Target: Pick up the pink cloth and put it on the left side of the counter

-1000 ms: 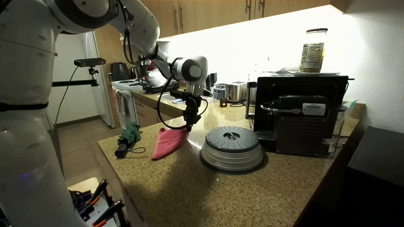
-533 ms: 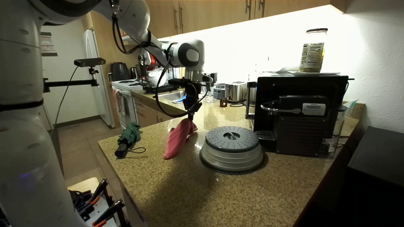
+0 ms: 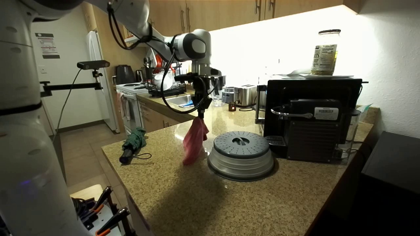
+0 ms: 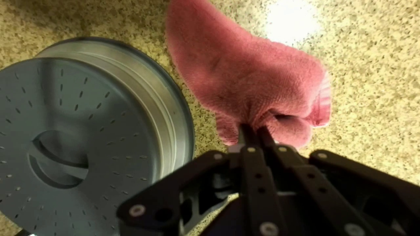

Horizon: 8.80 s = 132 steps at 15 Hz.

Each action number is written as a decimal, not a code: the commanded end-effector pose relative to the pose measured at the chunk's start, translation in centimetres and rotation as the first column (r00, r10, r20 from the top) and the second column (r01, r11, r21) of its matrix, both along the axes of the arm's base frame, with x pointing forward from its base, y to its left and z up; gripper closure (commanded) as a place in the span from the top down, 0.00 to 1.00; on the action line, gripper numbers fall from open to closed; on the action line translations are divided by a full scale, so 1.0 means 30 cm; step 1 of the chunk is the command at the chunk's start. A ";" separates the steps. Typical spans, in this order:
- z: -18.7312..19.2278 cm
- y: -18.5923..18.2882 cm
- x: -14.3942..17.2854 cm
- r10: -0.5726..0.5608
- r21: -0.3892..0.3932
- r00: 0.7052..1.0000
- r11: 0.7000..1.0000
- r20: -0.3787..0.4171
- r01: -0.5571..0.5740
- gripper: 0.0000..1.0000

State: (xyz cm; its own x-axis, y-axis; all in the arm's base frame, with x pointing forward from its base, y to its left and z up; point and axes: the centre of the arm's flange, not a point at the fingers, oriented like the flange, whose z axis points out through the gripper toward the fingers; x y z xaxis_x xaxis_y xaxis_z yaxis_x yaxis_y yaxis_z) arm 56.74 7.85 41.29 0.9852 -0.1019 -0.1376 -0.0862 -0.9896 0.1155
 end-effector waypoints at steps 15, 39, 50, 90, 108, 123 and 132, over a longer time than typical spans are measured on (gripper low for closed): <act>0.290 0.006 0.056 -0.072 0.017 0.991 0.997 0.115 0.071 0.04; 0.467 -0.142 0.087 -0.779 0.200 0.586 0.625 0.222 0.755 0.04; 0.571 -0.260 0.038 -0.798 0.209 0.543 0.596 0.262 0.775 0.04; 0.371 -0.399 -0.033 -0.591 0.107 0.779 0.806 0.209 0.582 0.04; 0.497 -0.260 0.015 -0.513 0.158 0.821 0.859 0.253 0.488 0.04; 0.494 -0.633 -0.200 -0.803 0.215 0.546 0.592 0.237 0.777 0.05; 0.462 -0.758 -0.310 -0.889 0.217 0.405 0.448 0.213 0.867 0.04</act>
